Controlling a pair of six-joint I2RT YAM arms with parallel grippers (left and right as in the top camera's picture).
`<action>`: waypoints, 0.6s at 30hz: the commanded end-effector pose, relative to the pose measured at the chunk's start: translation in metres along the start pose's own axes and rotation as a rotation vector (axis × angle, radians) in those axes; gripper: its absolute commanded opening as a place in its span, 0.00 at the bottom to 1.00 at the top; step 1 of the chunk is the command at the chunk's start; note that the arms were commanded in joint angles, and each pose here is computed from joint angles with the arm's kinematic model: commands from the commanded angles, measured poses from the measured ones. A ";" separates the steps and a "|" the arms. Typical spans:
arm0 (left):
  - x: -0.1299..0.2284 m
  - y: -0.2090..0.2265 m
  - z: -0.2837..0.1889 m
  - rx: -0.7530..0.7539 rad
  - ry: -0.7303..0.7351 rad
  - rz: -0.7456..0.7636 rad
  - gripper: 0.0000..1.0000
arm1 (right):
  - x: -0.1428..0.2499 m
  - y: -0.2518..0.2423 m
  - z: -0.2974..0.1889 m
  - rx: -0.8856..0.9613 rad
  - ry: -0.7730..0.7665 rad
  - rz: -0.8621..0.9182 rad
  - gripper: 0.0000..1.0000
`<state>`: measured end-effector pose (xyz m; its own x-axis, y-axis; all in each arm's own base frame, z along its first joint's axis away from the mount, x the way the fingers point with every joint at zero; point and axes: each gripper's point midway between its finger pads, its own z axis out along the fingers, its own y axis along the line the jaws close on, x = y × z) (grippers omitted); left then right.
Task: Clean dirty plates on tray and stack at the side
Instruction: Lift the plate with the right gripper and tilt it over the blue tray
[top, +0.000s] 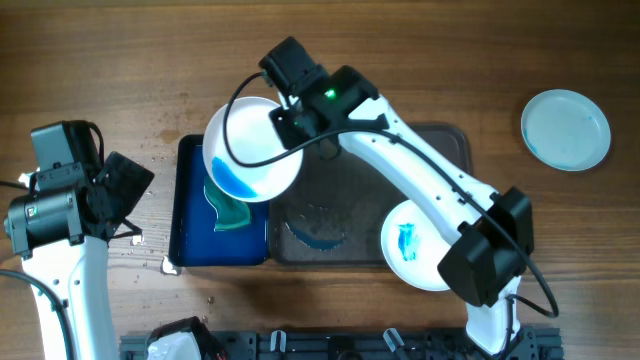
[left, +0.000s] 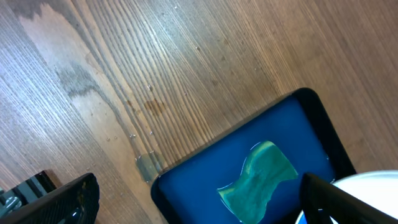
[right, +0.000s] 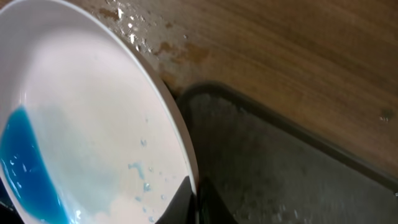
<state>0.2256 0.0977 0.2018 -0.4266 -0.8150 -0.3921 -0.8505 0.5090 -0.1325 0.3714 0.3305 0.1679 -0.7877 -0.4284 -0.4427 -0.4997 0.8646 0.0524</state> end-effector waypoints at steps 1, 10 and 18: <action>-0.003 0.000 -0.005 0.007 -0.007 0.031 1.00 | -0.019 0.001 -0.008 0.083 -0.082 -0.038 0.04; -0.006 0.008 -0.003 0.001 0.005 -0.009 1.00 | -0.033 0.006 -0.019 0.269 -0.187 -0.138 0.05; -0.006 0.008 -0.003 0.002 0.008 -0.011 1.00 | -0.050 0.013 -0.046 0.528 -0.299 -0.317 0.05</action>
<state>0.2187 0.1047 0.2000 -0.4176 -0.8272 -0.3759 -0.8619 0.4916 -0.1244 0.3805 0.3549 0.2037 -0.5592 -0.5750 -0.5972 -0.4718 0.8131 -0.3411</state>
